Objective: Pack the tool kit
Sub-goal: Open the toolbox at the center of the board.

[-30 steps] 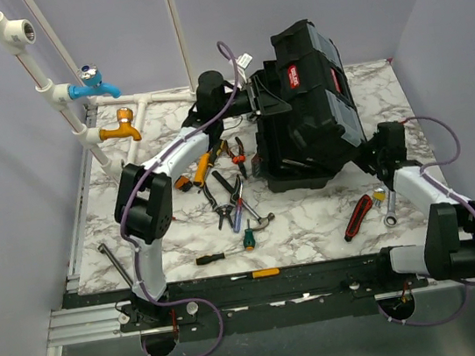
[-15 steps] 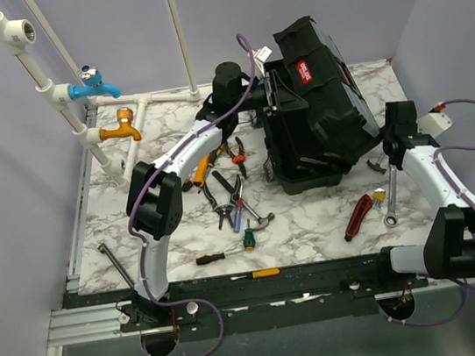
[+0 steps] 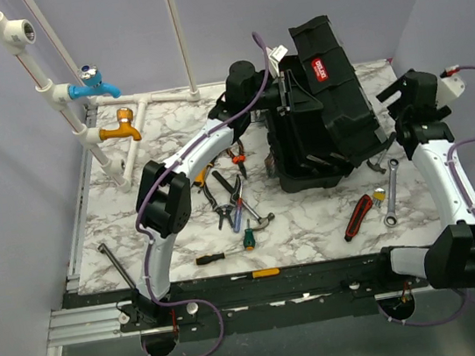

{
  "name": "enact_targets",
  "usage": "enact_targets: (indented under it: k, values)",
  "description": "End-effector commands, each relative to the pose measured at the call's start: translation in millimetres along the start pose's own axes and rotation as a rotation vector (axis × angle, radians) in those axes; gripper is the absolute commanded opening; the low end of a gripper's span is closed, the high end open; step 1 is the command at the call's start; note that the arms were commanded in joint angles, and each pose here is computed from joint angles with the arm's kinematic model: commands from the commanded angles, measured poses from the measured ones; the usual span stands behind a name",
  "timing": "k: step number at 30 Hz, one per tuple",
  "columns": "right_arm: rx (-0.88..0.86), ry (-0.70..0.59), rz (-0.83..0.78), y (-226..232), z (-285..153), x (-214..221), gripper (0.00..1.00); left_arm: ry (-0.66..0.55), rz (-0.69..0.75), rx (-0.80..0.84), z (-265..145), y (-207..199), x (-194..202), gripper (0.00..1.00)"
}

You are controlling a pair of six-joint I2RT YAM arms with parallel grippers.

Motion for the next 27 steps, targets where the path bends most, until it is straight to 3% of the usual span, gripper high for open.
enact_targets:
  k: [1,9,18,24,27]
  values:
    - [-0.382,-0.142,-0.093,34,-35,-48,1.0,-0.004,0.063,0.053,9,-20,-4,0.33]
    - [-0.822,-0.078,-0.244,68,-70,-62,1.0,-0.009,0.079,0.033,2,-20,0,0.33]
    - [-0.851,0.052,-0.373,85,-79,-71,1.0,-0.026,0.09,0.079,2,-33,-4,0.34]
    - [-0.928,0.207,-0.353,97,-59,-46,1.0,-0.043,0.109,0.086,0,-38,-4,0.4]
    - [-0.918,0.246,-0.347,100,-48,-38,1.0,-0.045,0.096,0.083,1,-34,-3,0.48]
Point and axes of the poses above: each gripper's point midway between its finger pads, its own z axis out along the fingers, its own y axis along the line the jaws close on, x = y × z, the point moved 9 cm from there along -z, back along the fingers, and after that the axes turned 10 degrees about -z, right-handed, at the moved point
